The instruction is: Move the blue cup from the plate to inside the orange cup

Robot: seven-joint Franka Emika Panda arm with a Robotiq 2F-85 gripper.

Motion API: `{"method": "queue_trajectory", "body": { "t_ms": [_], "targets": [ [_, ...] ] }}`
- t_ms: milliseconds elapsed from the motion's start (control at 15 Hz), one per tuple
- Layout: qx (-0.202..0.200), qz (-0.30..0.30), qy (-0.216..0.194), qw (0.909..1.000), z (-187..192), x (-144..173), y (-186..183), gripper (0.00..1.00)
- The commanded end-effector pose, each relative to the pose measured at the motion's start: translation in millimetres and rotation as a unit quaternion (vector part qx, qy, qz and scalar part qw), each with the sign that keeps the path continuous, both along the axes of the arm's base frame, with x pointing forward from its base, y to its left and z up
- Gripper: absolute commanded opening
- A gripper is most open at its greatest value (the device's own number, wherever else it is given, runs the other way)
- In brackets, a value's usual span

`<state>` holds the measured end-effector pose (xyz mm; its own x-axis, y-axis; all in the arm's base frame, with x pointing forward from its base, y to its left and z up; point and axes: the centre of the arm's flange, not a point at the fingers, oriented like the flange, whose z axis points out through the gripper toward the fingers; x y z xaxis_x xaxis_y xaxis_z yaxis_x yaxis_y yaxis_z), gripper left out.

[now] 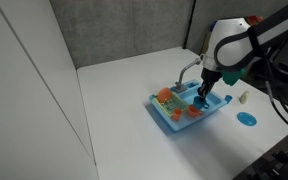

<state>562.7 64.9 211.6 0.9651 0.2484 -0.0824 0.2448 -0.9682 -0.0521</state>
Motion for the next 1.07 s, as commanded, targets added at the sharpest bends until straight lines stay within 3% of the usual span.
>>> {"method": "queue_trajectory", "body": {
  "t_ms": [0, 1000],
  "targets": [
    [0.000, 0.000, 0.000, 1.0000, 0.1, 0.1, 0.1, 0.03],
    [-0.003, 0.001, 0.019, 0.9998, -20.5, -0.4, -4.5, 0.03]
  ]
}}
